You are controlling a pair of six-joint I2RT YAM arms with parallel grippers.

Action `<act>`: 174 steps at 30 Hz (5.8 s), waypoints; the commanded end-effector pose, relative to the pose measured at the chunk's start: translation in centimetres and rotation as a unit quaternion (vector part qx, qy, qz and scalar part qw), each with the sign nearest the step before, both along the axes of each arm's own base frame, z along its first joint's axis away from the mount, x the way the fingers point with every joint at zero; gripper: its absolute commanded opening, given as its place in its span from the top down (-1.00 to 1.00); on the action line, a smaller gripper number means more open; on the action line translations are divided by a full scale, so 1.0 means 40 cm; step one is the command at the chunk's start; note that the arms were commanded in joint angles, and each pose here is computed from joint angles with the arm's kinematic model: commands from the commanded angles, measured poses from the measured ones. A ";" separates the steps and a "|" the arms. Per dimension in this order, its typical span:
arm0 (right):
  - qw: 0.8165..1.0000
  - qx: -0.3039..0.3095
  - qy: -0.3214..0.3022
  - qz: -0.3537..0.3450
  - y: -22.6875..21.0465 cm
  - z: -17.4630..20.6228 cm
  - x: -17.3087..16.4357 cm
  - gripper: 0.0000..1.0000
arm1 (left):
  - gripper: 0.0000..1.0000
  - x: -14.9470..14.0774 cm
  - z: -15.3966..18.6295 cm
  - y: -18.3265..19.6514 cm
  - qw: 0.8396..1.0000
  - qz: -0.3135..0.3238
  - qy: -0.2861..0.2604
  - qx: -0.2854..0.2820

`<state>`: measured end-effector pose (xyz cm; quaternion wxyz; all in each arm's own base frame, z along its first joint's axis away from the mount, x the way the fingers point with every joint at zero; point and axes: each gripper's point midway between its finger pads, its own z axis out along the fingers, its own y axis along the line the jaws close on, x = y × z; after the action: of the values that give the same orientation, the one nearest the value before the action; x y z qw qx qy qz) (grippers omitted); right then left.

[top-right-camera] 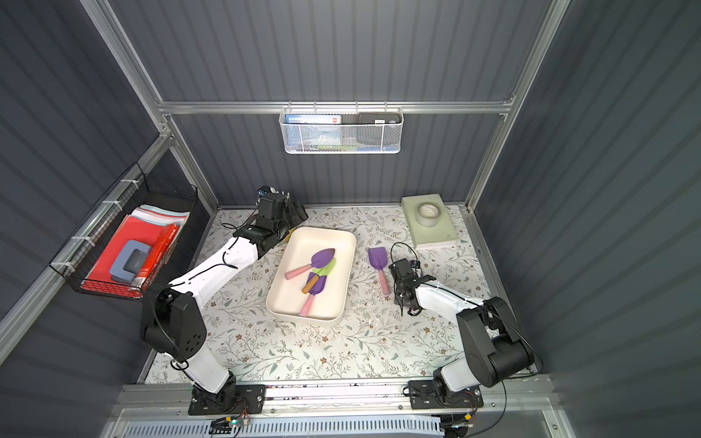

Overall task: Take the shovel out of the storage box
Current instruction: Place the shovel at the center of the board, then pick up the shovel from the storage box.

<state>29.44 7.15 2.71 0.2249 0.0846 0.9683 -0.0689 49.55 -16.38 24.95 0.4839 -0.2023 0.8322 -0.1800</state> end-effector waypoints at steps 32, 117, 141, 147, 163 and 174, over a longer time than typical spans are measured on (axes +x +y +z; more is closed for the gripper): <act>0.996 0.038 -0.077 -0.006 0.006 0.162 0.035 -0.38 | -0.35 -0.125 -0.422 -0.029 0.904 -0.086 0.245 0.341; 0.853 0.368 -0.195 0.315 0.512 0.429 0.036 -0.25 | 0.95 -0.005 -0.041 -0.362 0.970 -0.237 0.053 0.024; 0.850 0.347 -0.262 0.297 0.562 0.459 0.161 -0.26 | 0.91 -0.102 0.019 -0.482 0.945 -0.320 0.036 -0.047; 0.858 0.332 -0.271 0.283 0.552 0.451 0.188 -0.25 | 0.91 -0.117 0.018 -0.493 0.943 -0.326 0.037 -0.051; 0.864 0.335 -0.267 0.263 0.532 0.423 0.214 0.21 | 0.90 -0.122 0.004 -0.494 0.942 -0.330 0.041 -0.047; 0.865 0.330 -0.280 0.255 0.511 0.449 0.205 0.46 | 0.90 -0.115 -0.015 -0.493 0.943 -0.328 0.046 -0.038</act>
<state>37.31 28.15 18.55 0.4245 -0.0782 0.8340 0.3437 45.98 -36.32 22.60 0.3469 0.0446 0.8710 -0.3450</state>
